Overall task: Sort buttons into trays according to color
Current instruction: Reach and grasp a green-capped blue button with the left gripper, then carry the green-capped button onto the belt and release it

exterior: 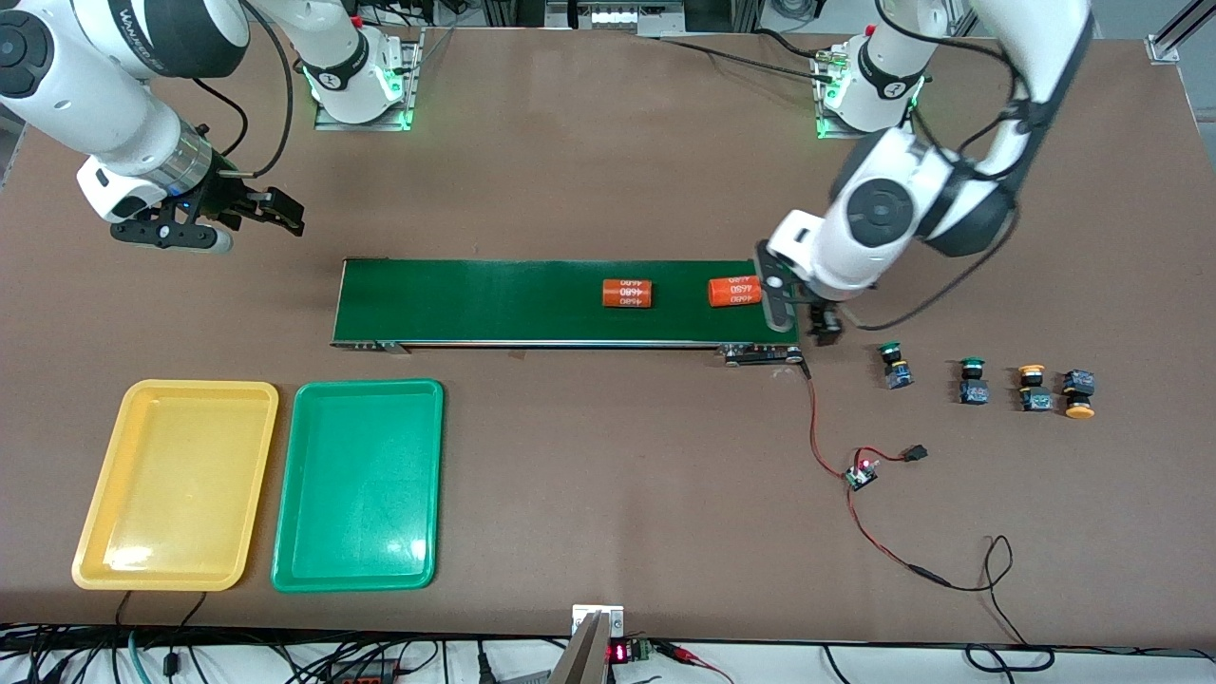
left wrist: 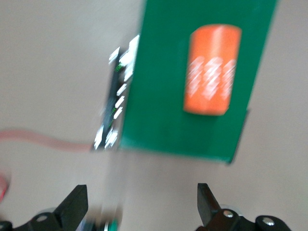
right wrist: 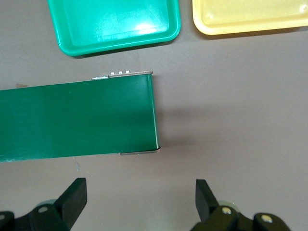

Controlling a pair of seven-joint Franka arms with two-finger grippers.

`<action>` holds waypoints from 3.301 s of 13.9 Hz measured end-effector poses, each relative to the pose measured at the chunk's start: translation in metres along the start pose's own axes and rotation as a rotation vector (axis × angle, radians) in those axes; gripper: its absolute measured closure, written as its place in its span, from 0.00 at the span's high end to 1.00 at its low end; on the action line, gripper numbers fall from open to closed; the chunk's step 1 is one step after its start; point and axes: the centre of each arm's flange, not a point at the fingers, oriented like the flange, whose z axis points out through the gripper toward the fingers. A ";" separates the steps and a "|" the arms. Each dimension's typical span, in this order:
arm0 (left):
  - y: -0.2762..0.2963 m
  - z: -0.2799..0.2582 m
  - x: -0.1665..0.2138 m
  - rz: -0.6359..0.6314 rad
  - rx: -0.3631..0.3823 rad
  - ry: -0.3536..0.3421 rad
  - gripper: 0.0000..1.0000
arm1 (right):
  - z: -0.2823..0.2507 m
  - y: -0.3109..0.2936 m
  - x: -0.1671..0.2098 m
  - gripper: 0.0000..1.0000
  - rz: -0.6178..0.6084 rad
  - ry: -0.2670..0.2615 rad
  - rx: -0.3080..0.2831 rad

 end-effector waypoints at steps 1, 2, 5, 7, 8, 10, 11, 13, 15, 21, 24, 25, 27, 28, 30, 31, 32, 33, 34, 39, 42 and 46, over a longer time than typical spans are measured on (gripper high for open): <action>-0.013 -0.006 -0.018 -0.089 -0.003 -0.015 1.00 | 0.000 0.000 0.000 1.00 0.000 0.000 0.000; -0.026 -0.008 -0.036 -0.181 -0.007 -0.025 1.00 | 0.000 0.000 0.000 1.00 0.000 0.000 0.000; -0.063 -0.015 -0.080 -0.396 0.010 -0.018 1.00 | 0.000 0.000 0.000 1.00 0.000 -0.001 0.000; -0.088 -0.025 -0.098 -0.504 0.024 0.010 1.00 | 0.001 0.000 0.000 1.00 -0.001 -0.002 0.000; -0.100 -0.025 -0.109 -0.589 0.012 0.030 1.00 | 0.001 0.000 0.000 1.00 -0.004 -0.003 0.000; -0.118 -0.014 -0.132 -0.830 -0.046 0.064 1.00 | 0.002 0.000 0.000 1.00 -0.023 -0.005 -0.001; -0.124 -0.005 -0.140 -0.956 -0.070 0.060 1.00 | 0.002 0.000 0.001 1.00 -0.037 -0.007 -0.001; -0.126 0.020 -0.141 -1.156 -0.110 0.023 1.00 | 0.005 0.000 0.001 1.00 -0.065 -0.011 -0.002; -0.125 0.052 -0.133 -1.287 -0.147 -0.031 1.00 | 0.006 -0.001 0.002 1.00 -0.104 -0.015 -0.003; -0.135 0.136 -0.139 -1.338 -0.149 -0.090 1.00 | 0.011 -0.001 0.003 1.00 -0.136 -0.025 -0.004; -0.138 0.143 -0.135 -1.345 -0.136 -0.065 0.94 | 0.011 -0.001 0.003 1.00 -0.136 -0.025 -0.004; -0.139 0.146 -0.135 -1.347 -0.135 -0.062 0.94 | 0.011 -0.001 0.003 1.00 -0.136 -0.025 -0.004; -0.138 0.151 -0.134 -1.356 -0.139 -0.067 0.77 | 0.011 -0.001 0.003 1.00 -0.136 -0.025 -0.004; -0.137 0.152 -0.133 -1.362 -0.139 -0.069 0.64 | 0.011 -0.001 0.003 1.00 -0.136 -0.025 -0.004; -0.137 0.152 -0.131 -1.365 -0.139 -0.070 0.43 | 0.011 -0.001 0.003 1.00 -0.136 -0.025 -0.004; -0.137 0.151 -0.131 -1.365 -0.138 -0.070 0.35 | 0.011 -0.001 0.003 1.00 -0.136 -0.025 -0.004; -0.137 0.148 -0.131 -1.365 -0.140 -0.075 0.33 | 0.011 -0.001 0.003 1.00 -0.136 -0.025 -0.004; -0.136 0.141 -0.131 -1.362 -0.145 -0.087 0.33 | 0.011 -0.001 0.003 1.00 -0.136 -0.025 -0.004; -0.135 0.127 -0.128 -1.353 -0.148 -0.092 0.33 | 0.011 -0.001 0.003 1.00 -0.136 -0.025 -0.004; -0.079 0.026 -0.037 -1.186 -0.164 -0.061 0.33 | 0.011 0.003 0.004 1.00 -0.128 -0.026 -0.003; -0.027 0.008 0.030 -1.160 -0.245 -0.040 0.33 | 0.010 0.006 0.005 1.00 -0.122 -0.024 -0.002; 0.008 0.032 0.072 -1.205 -0.284 -0.037 0.33 | 0.009 0.006 0.004 1.00 -0.122 -0.029 -0.003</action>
